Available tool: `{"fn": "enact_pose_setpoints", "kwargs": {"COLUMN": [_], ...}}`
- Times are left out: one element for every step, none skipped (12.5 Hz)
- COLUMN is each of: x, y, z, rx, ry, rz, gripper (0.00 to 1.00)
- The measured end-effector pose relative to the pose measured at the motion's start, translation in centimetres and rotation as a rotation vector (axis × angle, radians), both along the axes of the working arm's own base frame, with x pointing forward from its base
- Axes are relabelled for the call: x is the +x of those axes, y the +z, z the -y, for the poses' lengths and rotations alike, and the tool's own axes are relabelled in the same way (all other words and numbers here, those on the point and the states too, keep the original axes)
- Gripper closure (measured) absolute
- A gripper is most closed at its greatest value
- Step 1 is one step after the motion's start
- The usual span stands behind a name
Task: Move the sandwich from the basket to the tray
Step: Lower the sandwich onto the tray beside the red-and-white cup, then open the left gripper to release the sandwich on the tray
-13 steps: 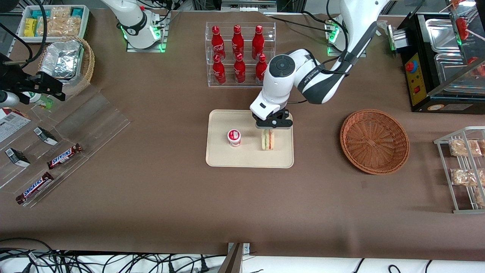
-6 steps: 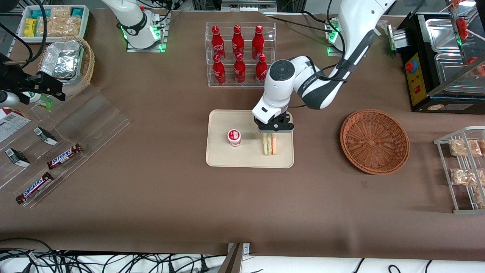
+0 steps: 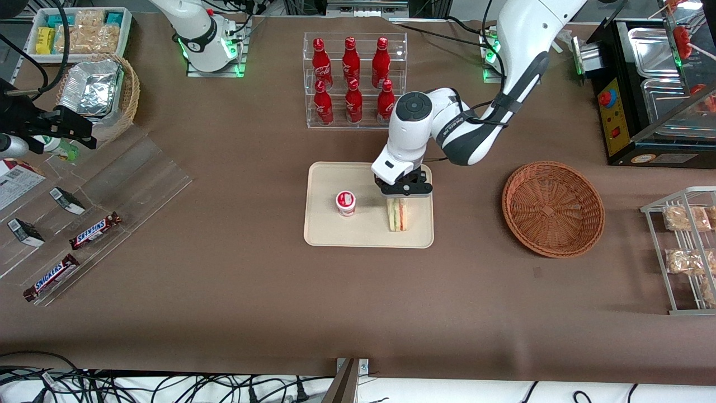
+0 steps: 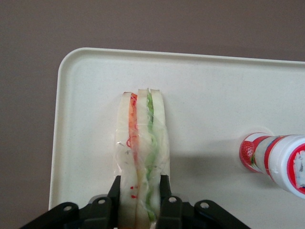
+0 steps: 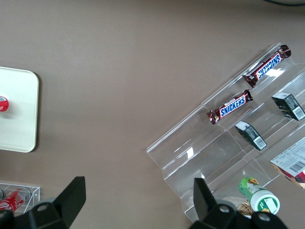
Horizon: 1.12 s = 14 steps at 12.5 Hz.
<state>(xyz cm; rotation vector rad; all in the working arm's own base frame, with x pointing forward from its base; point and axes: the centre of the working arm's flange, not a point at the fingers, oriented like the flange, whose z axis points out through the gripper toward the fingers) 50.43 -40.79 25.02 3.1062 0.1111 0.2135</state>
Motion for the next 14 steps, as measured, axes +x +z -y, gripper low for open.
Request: {"fn": "enact_pose_setpoints", "kwargs": {"x": [0.0, 0.0, 0.0, 0.0, 0.0, 0.0, -0.1, -0.1, -0.2, -0.3, -0.6, -0.8, -0.9, -0.7], "y": [0.0, -0.1, -0.2, -0.2, -0.2, -0.2, -0.1, 0.1, 0.6, 1.5, 2.7, 4.5, 6.7, 9.3], "z": [0.0, 0.0, 0.0, 0.0, 0.0, 0.0, 0.1, 0.3, 0.7, 1.1, 1.7, 2.3, 2.9, 3.1], "rx": [0.002, 0.007, 0.012, 0.015, 0.015, 0.014, 0.01, 0.004, -0.005, -0.005, 0.007, 0.018, 0.03, 0.039], "ry": [-0.002, -0.006, -0.012, -0.015, -0.015, -0.011, 0.005, 0.025, 0.041, 0.048, 0.058, 0.076, 0.101, 0.13], "rz": [0.002, 0.008, 0.013, 0.016, 0.017, 0.017, 0.017, 0.02, 0.026, 0.031, 0.028, 0.017, 0.0, -0.017], "gripper": [0.66, 0.62, 0.62, 0.55, 0.44, 0.34, 0.24, 0.13, 0.02, 0.0, 0.0, 0.0, 0.0, 0.0]}}
